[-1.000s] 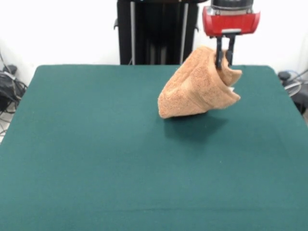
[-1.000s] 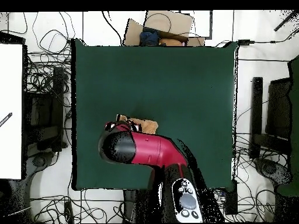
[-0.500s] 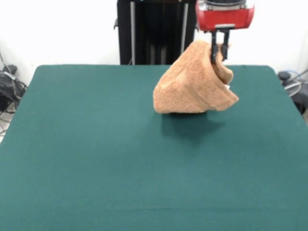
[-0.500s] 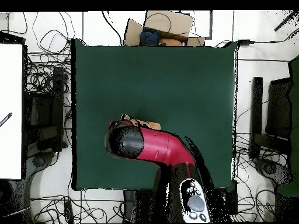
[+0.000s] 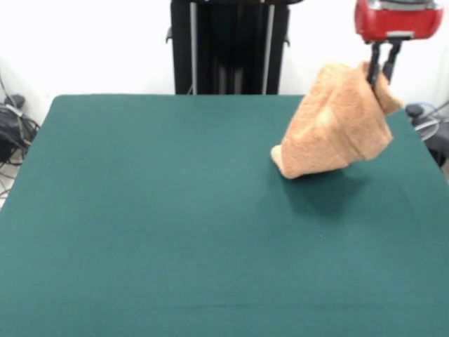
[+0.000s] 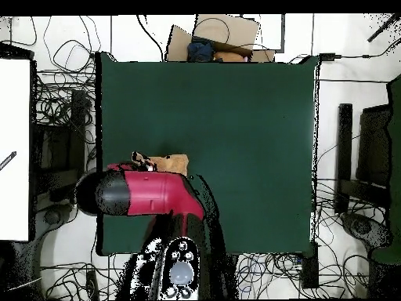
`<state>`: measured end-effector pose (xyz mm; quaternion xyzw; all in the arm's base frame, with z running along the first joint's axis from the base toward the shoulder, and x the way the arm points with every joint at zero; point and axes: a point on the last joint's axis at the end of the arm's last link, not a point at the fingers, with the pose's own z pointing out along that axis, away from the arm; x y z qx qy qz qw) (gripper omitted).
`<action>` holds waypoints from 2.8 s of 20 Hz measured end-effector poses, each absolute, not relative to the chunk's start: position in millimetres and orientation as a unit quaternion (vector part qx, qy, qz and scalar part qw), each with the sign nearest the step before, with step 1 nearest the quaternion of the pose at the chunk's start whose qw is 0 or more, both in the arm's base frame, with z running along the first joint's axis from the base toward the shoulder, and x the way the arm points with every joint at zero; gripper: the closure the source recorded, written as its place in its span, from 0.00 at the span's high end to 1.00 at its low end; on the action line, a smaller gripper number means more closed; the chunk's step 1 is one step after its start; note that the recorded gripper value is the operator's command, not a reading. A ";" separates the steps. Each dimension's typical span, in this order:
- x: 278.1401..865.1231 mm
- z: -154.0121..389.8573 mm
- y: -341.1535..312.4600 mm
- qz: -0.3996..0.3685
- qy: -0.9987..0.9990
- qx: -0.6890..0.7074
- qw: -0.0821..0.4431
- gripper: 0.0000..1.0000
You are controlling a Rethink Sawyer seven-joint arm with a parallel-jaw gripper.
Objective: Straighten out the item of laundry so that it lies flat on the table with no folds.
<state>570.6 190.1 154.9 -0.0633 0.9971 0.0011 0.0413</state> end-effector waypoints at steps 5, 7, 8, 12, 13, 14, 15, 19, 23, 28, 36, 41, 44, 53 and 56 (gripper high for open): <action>563.6 151.9 209.1 -0.012 0.996 -0.081 0.043 0.00; 561.1 150.8 211.8 -0.016 0.995 -0.084 0.042 0.00; 558.8 151.1 211.6 -0.021 0.995 -0.085 0.042 0.00; 559.6 153.8 206.5 -0.028 0.995 -0.080 0.045 0.00; 560.2 154.6 205.0 -0.029 0.995 -0.078 0.045 0.00; 561.1 155.1 204.5 -0.028 0.996 -0.077 0.046 0.00; 562.0 155.7 204.0 -0.028 0.996 -0.075 0.047 0.00; 565.9 158.4 206.0 -0.027 0.996 -0.068 0.051 0.00; 568.8 159.7 214.3 -0.030 0.996 -0.061 0.055 0.00; 568.8 156.4 234.6 -0.032 0.997 -0.048 0.059 0.00; 565.6 154.9 268.6 -0.037 0.997 -0.025 0.061 0.00; 564.9 158.1 278.5 -0.033 0.998 -0.012 0.051 0.00; 568.0 162.5 277.7 -0.030 0.999 -0.006 0.042 0.00; 599.9 180.7 224.3 0.004 0.997 0.065 0.039 0.00; 614.3 181.3 194.1 0.027 0.994 0.103 0.035 0.00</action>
